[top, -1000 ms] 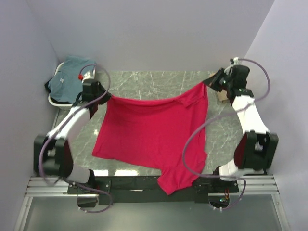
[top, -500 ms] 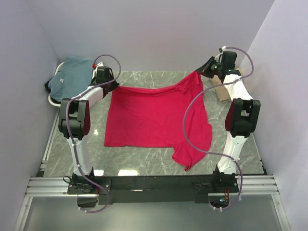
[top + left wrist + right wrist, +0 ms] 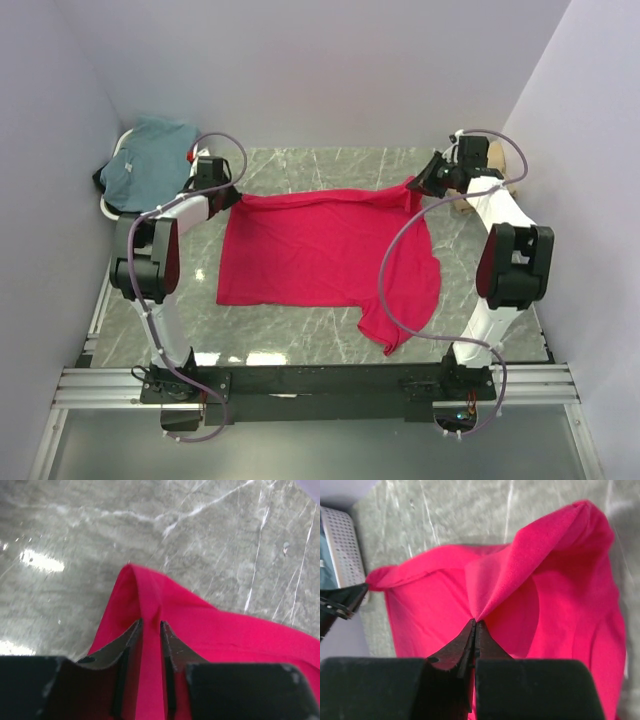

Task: Fold and stack the t-shirts
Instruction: Fold the tshirt

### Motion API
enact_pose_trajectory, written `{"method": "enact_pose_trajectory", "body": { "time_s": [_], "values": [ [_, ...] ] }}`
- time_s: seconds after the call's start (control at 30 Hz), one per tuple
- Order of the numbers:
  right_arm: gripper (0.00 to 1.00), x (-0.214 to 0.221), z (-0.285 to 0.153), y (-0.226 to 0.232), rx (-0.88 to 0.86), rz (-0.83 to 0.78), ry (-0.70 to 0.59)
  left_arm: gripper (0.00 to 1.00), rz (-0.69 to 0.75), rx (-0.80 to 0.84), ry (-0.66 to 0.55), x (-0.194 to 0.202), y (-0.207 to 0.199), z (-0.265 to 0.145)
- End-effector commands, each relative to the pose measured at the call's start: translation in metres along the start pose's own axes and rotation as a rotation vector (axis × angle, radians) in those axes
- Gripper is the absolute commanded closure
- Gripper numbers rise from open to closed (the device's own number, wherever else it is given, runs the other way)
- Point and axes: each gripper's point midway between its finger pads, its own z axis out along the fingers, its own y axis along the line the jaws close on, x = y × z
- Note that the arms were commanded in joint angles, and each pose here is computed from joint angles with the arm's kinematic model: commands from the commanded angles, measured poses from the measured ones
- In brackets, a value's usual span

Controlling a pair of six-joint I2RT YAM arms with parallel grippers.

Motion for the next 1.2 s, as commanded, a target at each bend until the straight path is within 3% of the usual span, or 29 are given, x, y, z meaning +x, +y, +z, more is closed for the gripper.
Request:
{"method": "enact_pose_trajectory", "body": {
  "time_s": [0.0,0.33,0.43,0.57,0.63,1.03,1.17],
  "values": [
    [1.00,0.006,-0.030,0.005,0.044,-0.055,-0.043,0.75,0.007,0.035,-0.045,-0.014,-0.007,-0.024],
    [1.00,0.033,-0.038,-0.015,0.118,-0.020,-0.017,0.80,0.021,0.016,-0.023,-0.003,0.003,-0.034],
    [1.00,0.043,-0.034,-0.028,0.148,-0.008,-0.006,0.77,0.015,0.026,-0.032,-0.004,0.001,-0.032],
    [1.00,0.057,-0.030,-0.040,0.172,0.017,0.000,0.35,0.020,0.059,-0.017,-0.002,-0.006,-0.031],
    [1.00,0.060,-0.029,-0.042,0.169,0.016,0.010,0.30,0.016,0.044,-0.015,-0.003,-0.004,-0.026],
    [1.00,0.062,-0.021,-0.035,0.135,0.000,0.030,0.35,0.002,0.039,-0.034,0.003,-0.002,0.012],
    [1.00,0.066,-0.018,-0.033,0.131,-0.003,0.041,0.43,0.009,0.041,-0.055,-0.003,-0.005,0.019]
  ]
}}
